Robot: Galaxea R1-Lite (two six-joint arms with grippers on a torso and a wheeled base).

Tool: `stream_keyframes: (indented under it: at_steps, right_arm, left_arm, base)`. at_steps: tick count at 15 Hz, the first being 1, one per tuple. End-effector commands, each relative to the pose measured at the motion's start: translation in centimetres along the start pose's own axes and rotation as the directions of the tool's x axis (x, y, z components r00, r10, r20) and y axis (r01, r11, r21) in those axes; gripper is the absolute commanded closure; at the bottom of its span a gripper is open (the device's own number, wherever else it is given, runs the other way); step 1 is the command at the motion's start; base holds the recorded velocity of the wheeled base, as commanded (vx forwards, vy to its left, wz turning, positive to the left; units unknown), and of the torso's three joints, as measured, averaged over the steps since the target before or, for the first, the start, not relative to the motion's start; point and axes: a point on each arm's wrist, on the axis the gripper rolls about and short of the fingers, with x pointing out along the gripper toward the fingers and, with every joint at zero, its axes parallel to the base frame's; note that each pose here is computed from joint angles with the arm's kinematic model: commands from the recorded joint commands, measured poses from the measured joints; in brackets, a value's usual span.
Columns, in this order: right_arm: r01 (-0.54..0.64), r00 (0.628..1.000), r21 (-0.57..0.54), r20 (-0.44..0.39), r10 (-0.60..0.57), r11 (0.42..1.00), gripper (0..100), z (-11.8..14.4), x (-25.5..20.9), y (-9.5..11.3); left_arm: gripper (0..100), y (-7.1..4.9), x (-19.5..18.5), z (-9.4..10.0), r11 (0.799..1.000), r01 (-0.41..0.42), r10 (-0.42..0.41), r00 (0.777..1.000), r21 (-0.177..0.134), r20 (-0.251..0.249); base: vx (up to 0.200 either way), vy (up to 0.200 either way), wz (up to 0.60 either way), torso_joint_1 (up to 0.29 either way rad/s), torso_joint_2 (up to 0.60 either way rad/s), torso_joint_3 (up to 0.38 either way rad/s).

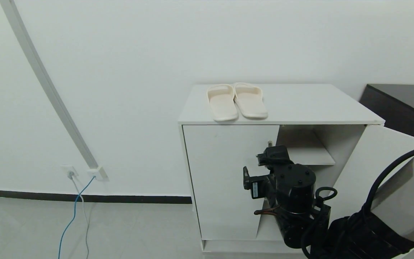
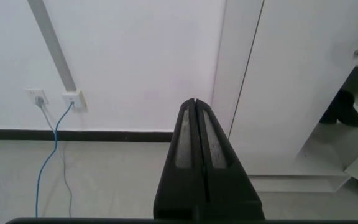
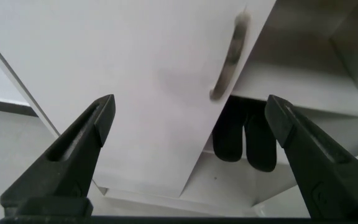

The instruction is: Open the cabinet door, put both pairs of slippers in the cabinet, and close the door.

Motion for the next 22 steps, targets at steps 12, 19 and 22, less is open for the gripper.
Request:
stream_keyframes:
  at_steps: [12, 19, 22]
  right_arm:
    - [0.001, 1.000, -0.005, -0.006, -0.001, 1.000, 0, -0.24, 0.01, -0.02]
    - [-0.004, 1.000, -0.017, -0.018, 0.004, 1.000, 0, -0.57, -0.13, -0.14]
    - [-0.027, 1.000, -0.016, -0.014, 0.027, 1.000, 0, -0.41, -0.10, -0.06]
  left_arm:
    - [100, 0.00, 0.01, 0.01, 1.000, 0.001, -0.001, 1.000, 0.000, -0.001]
    - [100, 0.00, 0.01, 0.01, 1.000, 0.001, -0.001, 1.000, 0.000, -0.001]
    - [100, 0.00, 0.01, 0.01, 1.000, 0.001, -0.001, 1.000, 0.001, -0.001]
  base:
    - [0.000, 0.000, 0.00, 0.235, -0.56, -0.325]
    - [0.000, 0.000, 0.00, 0.192, -0.42, -0.228]
    - [0.000, 0.000, 0.00, 0.167, -0.36, -0.194]
